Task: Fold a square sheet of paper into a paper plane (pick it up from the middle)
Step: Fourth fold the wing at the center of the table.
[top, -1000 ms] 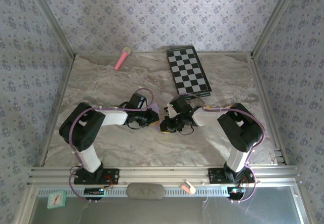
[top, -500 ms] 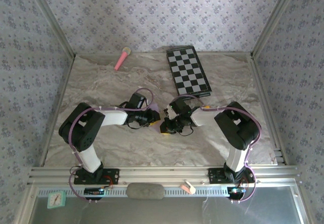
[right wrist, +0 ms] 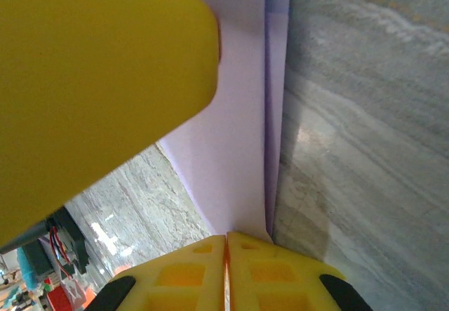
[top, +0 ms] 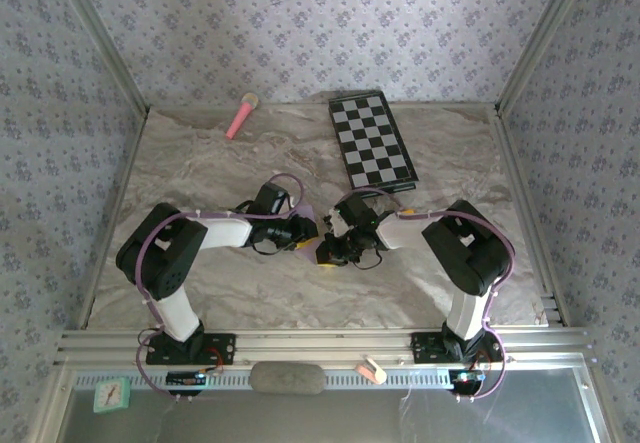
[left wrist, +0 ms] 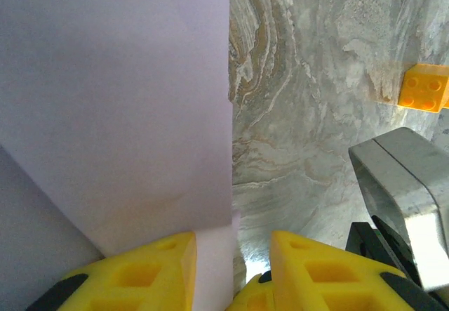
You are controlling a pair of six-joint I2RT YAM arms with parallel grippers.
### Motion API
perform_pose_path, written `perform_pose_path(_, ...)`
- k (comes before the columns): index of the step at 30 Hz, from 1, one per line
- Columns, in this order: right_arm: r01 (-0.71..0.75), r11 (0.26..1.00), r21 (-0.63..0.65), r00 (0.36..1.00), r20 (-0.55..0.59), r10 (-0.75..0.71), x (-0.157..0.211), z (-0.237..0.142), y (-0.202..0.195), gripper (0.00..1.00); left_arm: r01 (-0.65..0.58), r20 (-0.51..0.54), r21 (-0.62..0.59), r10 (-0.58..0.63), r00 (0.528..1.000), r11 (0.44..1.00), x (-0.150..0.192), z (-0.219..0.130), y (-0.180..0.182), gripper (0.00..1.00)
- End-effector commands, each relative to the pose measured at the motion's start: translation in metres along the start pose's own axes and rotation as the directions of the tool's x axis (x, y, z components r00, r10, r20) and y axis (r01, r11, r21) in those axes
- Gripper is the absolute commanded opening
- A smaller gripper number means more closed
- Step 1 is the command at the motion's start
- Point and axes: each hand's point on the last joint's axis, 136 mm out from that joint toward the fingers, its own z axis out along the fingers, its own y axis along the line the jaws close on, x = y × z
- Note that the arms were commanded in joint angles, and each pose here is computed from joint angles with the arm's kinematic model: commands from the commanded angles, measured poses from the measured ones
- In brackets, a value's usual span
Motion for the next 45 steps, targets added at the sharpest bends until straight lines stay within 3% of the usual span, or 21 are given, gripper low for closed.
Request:
perform_pose_path(1,-0.016,0.998,0.065,0.996,-0.089,0.022,0.025,0.003,-0.021,0.10,-0.047,0.027,0.056,0.046,0.999,0.997,-0.014,-0.011,-0.022,0.34)
perform_pose_path(11,0.007,0.998,0.069,0.993,-0.115,0.001,0.034,-0.003,-0.026,0.10,-0.067,0.047,0.054,0.064,0.997,0.996,-0.032,-0.014,-0.017,0.31)
perform_pose_path(30,0.010,0.998,0.070,0.994,-0.105,-0.003,0.034,-0.004,-0.028,0.10,-0.016,0.016,-0.024,0.016,1.000,1.000,-0.030,0.005,0.012,0.25)
perform_pose_path(37,0.052,0.999,-0.017,0.998,0.043,-0.051,0.002,-0.028,0.009,0.15,0.009,0.009,-0.055,-0.008,1.000,0.998,-0.026,0.007,0.022,0.24)
perform_pose_path(42,0.048,0.999,0.025,0.979,0.195,-0.052,-0.024,-0.051,0.019,0.18,0.014,0.009,-0.053,-0.014,1.000,0.998,-0.026,0.007,0.022,0.24)
perform_pose_path(45,0.050,0.998,0.045,0.976,0.208,-0.058,-0.027,-0.049,0.021,0.17,0.016,0.011,-0.049,-0.015,1.000,0.999,-0.026,0.007,0.021,0.24)
